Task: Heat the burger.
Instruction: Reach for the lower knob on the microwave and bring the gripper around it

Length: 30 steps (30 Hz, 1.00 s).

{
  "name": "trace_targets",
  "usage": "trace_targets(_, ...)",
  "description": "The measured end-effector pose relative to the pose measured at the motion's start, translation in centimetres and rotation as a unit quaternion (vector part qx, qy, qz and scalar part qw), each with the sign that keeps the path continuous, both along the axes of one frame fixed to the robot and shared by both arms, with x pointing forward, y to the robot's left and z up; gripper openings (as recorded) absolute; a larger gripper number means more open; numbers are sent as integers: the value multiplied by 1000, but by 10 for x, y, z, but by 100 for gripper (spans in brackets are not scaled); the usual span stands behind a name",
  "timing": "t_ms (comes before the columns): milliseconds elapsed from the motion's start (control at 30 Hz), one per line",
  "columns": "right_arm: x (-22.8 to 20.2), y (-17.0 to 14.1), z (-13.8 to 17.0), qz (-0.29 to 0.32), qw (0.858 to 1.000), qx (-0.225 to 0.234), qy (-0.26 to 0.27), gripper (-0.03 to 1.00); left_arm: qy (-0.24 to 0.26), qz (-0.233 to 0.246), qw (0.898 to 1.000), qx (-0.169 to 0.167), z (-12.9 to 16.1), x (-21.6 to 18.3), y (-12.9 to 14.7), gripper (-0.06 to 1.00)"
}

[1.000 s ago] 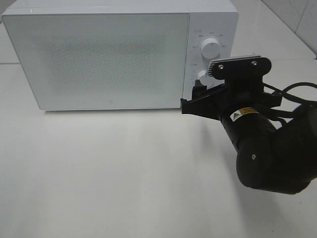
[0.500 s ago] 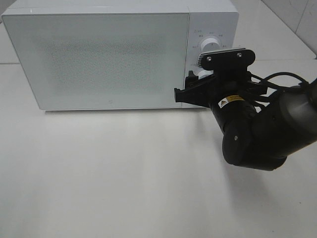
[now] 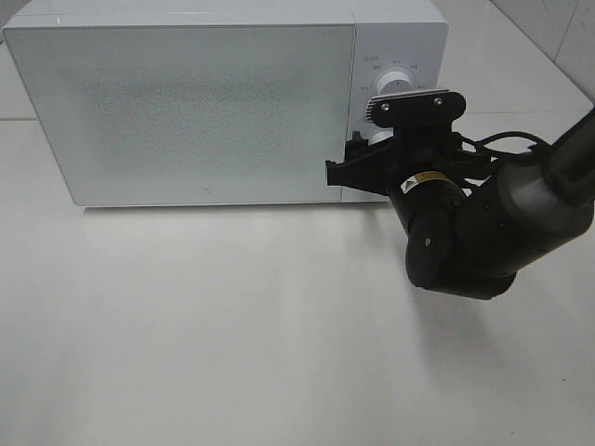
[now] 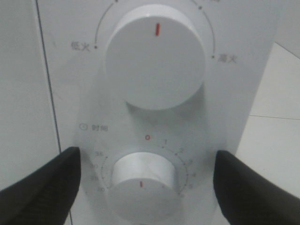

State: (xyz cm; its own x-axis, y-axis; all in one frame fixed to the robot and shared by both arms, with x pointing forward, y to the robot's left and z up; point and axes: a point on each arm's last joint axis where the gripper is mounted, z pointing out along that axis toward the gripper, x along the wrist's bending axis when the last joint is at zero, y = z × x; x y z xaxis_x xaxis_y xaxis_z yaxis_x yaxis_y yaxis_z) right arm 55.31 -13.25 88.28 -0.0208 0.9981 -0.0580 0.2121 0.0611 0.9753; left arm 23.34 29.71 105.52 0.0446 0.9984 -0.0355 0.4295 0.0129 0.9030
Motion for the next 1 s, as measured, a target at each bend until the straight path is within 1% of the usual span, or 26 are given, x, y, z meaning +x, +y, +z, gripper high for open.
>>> trace_targets(300, 1, 1, -4, -3, 1000, 14, 6, 76, 0, 0, 1000, 0, 0, 0, 0, 97)
trace_targets(533, 1, 1, -5, -2, 1000, 15, 7, 76, 0, 0, 1000, 0, 0, 0, 0, 97)
trace_targets(600, 1, 1, -5, -2, 1000, 15, 7, 72, 0, 0, 1000, 0, 0, 0, 0, 97)
trace_targets(633, 1, 1, -5, -2, 1000, 15, 7, 72, 0, 0, 1000, 0, 0, 0, 0, 97)
trace_targets(700, 1, 1, -5, -1, 1000, 14, 7, 63, 0, 0, 1000, 0, 0, 0, 0, 97)
trace_targets(733, 1, 1, -5, -1, 1000, 14, 7, 63, 0, 0, 1000, 0, 0, 0, 0, 97)
trace_targets(767, 1, 2, -5, 2, 1000, 14, 6, 54, 0, 0, 1000, 0, 0, 0, 0, 97)
trace_targets(833, 1, 1, -5, -1, 1000, 15, 7, 43, 0, 0, 1000, 0, 0, 0, 0, 97)
trace_targets(1000, 1, 2, -5, 3, 1000, 14, 6, 43, 0, 0, 1000, 0, 0, 0, 0, 97)
